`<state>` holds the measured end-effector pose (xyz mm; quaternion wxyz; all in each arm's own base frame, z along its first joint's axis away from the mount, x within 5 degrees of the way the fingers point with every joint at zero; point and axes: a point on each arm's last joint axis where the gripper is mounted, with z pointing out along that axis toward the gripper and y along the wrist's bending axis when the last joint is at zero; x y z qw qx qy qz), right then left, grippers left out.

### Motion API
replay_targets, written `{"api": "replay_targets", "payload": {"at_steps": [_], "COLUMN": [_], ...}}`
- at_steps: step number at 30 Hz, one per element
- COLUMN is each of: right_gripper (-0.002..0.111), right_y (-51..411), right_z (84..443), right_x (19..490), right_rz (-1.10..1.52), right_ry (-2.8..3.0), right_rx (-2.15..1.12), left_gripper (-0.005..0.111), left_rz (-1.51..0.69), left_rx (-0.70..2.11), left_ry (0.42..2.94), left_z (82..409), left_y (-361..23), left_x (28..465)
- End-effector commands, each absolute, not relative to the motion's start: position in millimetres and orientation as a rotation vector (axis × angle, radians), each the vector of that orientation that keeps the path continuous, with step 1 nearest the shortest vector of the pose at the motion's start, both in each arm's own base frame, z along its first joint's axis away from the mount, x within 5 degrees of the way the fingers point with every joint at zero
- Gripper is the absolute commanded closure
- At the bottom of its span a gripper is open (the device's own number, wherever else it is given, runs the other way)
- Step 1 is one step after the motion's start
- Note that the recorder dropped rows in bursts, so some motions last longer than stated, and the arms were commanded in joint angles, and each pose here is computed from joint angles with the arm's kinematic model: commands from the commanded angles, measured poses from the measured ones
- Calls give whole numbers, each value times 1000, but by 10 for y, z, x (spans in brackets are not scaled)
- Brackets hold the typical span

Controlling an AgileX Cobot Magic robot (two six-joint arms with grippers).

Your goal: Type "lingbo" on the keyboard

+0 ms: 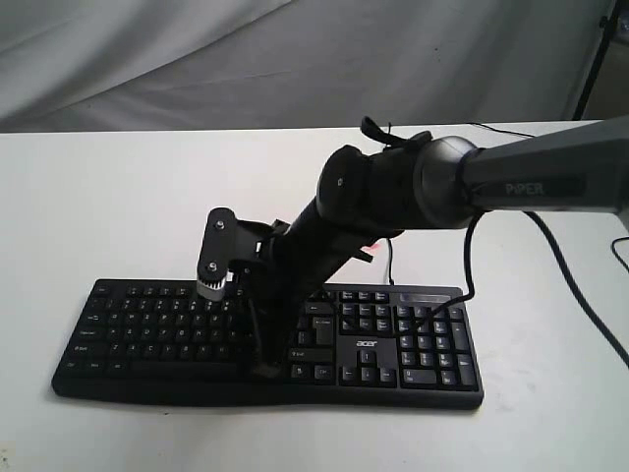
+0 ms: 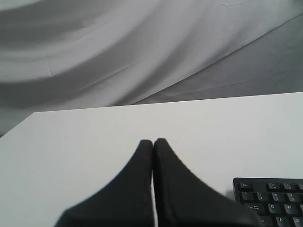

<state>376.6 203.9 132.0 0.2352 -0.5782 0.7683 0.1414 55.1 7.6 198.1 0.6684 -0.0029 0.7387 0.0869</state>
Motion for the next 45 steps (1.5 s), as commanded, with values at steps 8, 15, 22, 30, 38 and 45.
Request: {"api": "replay_targets", "payload": {"at_steps": [8,15,22,30,38,45], "right_gripper": [108,108,108,108,108,108], "right_y": [2017,2017,2027,2025,2025,2037], "right_z": [1324,1324,1243,1242,1242,1426], "right_x": [3756,3756,3757,3757,3757,3749], "right_rz": [380,380,396,392,393,392], "right_ry": [2104,2104,2105,2104,2105,2078], "right_rx": [-1629,-1629,-1641,-1646,-1644,-1612], "left_gripper": [106,106,106,106,106,106], "left_rz": [190,190,190,190,190,190], "left_rx": [-6,-6,-6,-6,-6,-6], "left_ry": [1670,1670,1670,1670,1670,1670], "left_z": [1965,1965,1965,1965,1965,1965], "left_y": [74,74,74,74,74,74], "left_x": [556,556,556,556,556,556]}}
